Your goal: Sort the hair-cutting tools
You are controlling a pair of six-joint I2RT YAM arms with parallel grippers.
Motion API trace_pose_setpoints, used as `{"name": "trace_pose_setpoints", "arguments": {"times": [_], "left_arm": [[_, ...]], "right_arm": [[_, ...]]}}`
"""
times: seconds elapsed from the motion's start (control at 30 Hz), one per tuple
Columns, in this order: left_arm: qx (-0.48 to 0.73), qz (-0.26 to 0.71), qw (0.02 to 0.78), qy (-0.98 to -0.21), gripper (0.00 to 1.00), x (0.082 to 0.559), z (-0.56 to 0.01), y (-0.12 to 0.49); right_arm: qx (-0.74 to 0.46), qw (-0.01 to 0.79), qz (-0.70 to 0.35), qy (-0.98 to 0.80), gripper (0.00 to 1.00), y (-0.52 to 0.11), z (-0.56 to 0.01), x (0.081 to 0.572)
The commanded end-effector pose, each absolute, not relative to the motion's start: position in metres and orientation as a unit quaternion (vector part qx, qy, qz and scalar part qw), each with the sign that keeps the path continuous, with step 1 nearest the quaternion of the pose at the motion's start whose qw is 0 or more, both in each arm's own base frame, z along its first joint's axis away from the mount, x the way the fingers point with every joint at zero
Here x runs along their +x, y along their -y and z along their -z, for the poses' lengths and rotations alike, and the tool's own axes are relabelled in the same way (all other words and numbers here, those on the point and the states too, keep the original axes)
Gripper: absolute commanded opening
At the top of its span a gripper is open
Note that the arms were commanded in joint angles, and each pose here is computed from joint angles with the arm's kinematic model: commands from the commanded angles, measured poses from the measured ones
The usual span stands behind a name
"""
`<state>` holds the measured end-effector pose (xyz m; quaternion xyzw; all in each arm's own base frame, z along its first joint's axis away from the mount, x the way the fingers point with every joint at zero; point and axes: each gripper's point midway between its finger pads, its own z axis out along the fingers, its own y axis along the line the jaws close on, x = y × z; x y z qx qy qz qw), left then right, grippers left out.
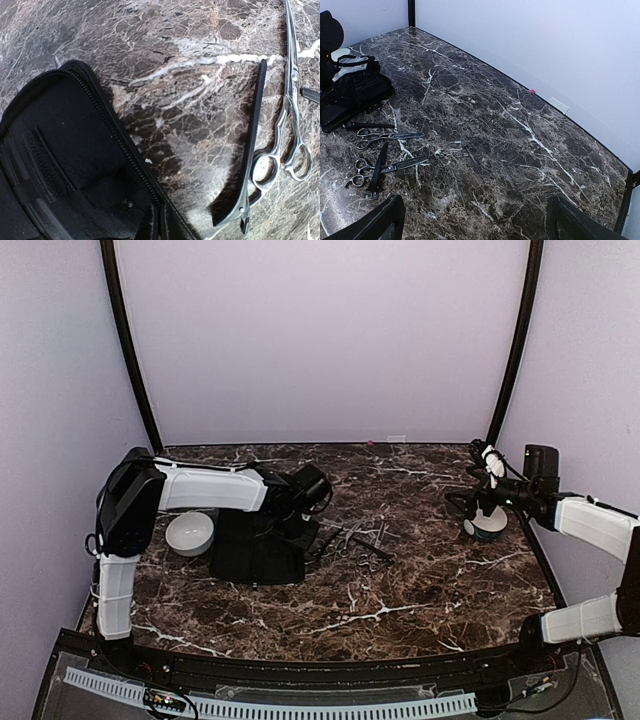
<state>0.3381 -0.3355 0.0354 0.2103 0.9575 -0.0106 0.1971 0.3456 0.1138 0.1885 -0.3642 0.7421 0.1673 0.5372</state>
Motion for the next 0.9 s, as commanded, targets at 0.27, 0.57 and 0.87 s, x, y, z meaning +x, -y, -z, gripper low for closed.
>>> {"name": "trace_pose_setpoints", "arguments": {"times": [0.27,0.57,0.87], "left_arm": [[0.29,0.039,0.179,-0.939,0.0,0.299,-0.088,0.328],[0.393,0.075,0.126,-0.908,0.0,0.215,-0.104,0.31],[0.515,0.159,0.089,-0.838,0.0,0.118,-0.101,0.31]], "right_arm": [[-0.373,0.55,-0.167,-0.728,0.99,-0.115,-0.202,0.349],[-0.371,0.548,-0.17,-0.73,0.99,-0.115,-0.2,0.35],[-0.37,0.547,-0.177,-0.73,0.99,-0.116,-0.199,0.349]]}}
